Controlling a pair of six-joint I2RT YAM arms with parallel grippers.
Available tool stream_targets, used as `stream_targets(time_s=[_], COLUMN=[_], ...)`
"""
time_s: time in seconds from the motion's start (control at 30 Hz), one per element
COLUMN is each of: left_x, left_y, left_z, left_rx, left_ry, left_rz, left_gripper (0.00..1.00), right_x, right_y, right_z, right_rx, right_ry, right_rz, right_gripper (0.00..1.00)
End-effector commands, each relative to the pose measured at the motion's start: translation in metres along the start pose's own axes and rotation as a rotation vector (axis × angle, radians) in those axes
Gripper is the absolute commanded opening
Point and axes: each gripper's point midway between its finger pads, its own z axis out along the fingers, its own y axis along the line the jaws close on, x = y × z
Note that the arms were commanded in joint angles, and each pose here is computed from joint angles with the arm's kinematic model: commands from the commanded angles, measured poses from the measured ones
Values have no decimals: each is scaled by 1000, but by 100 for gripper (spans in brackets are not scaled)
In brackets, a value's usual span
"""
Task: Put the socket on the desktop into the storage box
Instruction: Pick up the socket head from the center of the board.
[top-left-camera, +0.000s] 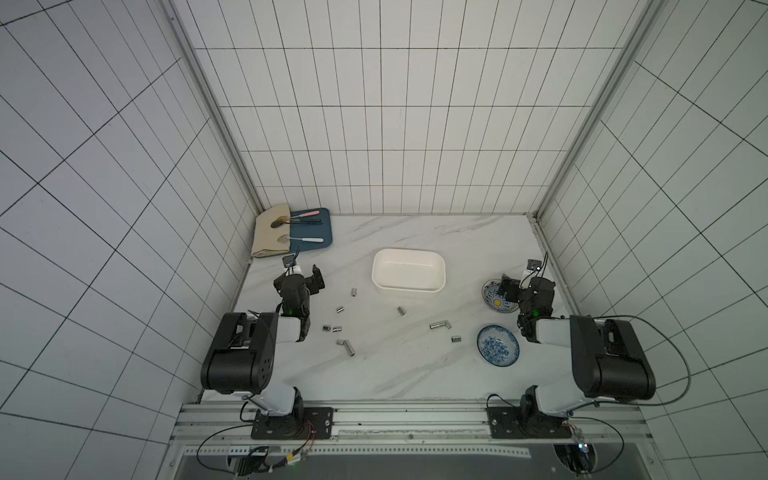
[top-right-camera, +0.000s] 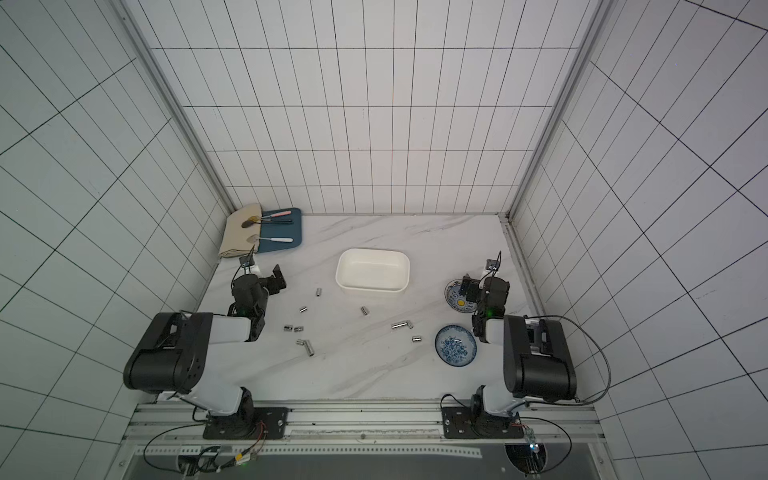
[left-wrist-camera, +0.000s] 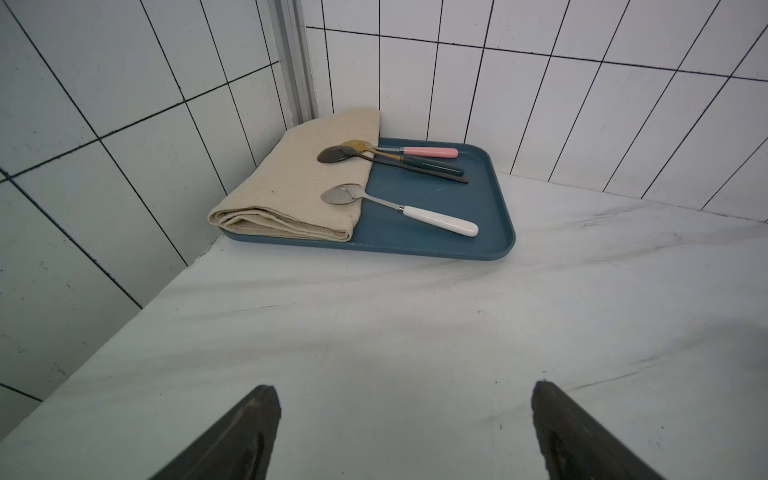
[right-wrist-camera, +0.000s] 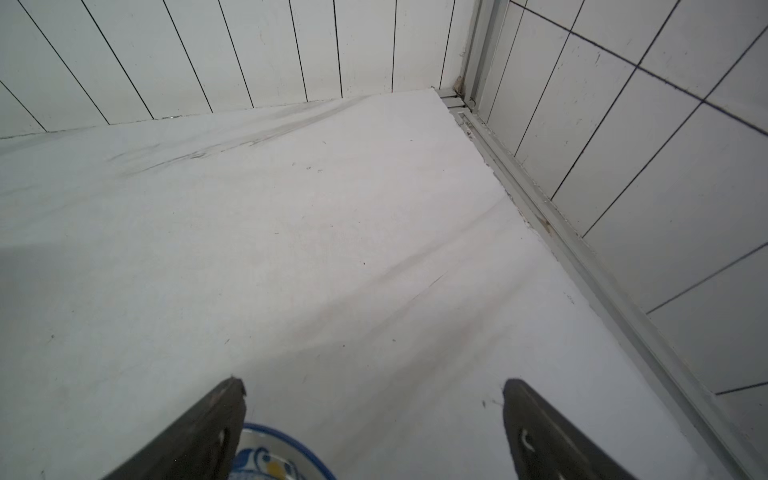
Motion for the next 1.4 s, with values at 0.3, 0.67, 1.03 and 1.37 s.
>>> stream_targets(time_s=[0.3, 0.67, 1.03, 1.37], left_x=[-8, -14, -98, -156], left_y=[-3, 4, 39, 14], left_z=[0, 0, -25, -49], left_rx=[13, -30, -224, 380], left_ry=[-15, -38, -43, 174], left_rz=[6, -11, -281, -1138], left_gripper=[98, 98, 98, 97], right_x=[-8, -11, -96, -162], right_y=[0, -3, 0, 31], right_z=[4, 3, -28, -87], right_rx=[-1, 12, -5, -202], right_ry=[-13, -27, -2, 137], right_rz=[-5, 1, 99, 629], right_gripper=[99, 99, 99, 99])
